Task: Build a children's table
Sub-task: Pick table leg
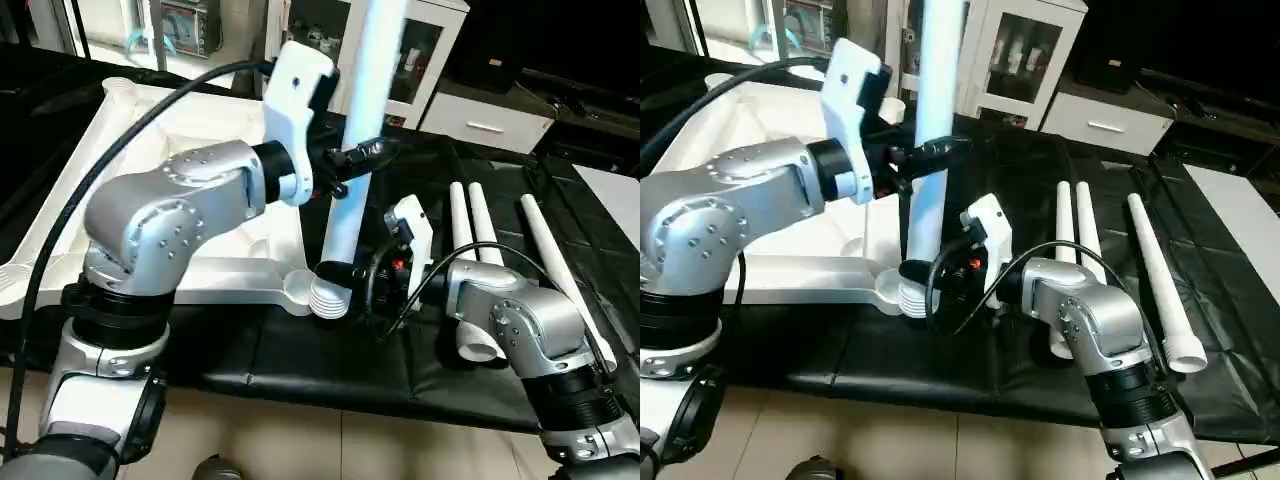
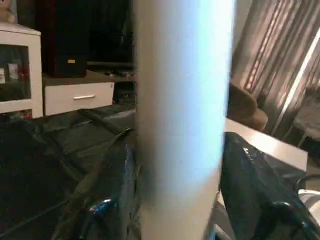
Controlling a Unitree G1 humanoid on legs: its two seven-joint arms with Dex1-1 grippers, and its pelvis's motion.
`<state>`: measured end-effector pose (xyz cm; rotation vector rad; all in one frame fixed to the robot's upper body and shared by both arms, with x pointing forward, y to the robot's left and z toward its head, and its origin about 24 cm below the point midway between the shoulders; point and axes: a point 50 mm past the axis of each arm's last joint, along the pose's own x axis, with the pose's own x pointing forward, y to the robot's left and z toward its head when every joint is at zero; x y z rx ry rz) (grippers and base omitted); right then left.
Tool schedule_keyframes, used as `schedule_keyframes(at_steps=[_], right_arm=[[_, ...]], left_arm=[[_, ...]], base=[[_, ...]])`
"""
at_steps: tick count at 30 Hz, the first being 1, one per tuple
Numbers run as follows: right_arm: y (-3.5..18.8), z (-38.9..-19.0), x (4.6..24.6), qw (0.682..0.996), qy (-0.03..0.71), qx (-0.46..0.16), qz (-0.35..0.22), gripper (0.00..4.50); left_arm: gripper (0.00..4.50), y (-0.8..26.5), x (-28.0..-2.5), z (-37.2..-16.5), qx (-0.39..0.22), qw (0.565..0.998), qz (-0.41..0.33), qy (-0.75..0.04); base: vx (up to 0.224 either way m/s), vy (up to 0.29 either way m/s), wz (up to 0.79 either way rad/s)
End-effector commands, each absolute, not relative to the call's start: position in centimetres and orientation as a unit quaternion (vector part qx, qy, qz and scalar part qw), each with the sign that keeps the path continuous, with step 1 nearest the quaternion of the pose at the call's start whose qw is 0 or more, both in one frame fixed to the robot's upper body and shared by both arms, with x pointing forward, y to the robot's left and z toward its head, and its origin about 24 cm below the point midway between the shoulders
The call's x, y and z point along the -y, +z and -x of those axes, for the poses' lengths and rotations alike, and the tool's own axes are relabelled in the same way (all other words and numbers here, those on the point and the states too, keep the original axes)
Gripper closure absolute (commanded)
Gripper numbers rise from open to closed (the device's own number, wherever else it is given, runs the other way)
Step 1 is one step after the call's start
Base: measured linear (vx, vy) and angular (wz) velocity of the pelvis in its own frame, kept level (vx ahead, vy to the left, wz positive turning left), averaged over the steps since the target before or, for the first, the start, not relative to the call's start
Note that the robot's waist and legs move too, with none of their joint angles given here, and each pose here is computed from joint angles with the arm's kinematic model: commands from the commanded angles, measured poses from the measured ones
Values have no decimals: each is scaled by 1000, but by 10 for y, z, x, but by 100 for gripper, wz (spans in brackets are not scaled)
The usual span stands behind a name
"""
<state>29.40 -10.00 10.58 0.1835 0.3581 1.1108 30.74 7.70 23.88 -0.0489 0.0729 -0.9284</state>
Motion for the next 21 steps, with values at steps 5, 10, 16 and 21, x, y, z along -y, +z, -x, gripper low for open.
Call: schedule_keyframes(at_steps=[5, 10, 16, 21], right_arm=[[122, -295, 117, 820, 546, -143, -90, 257], [129, -291, 130, 793, 583, -149, -93, 258], [139, -286, 145, 750, 630, -164, -118, 260], [141, -288, 150, 743, 639, -171, -104, 260]], left_arm=[[128, 246, -78, -307, -36, 884, 40, -464], [101, 248, -82, -306, -43, 873, 73, -481], [77, 243, -81, -293, -58, 819, 127, -557], [77, 247, -79, -288, -59, 790, 141, -593]], base=[[0, 0, 0], [0, 0, 0], [0, 0, 0], [0, 0, 0]])
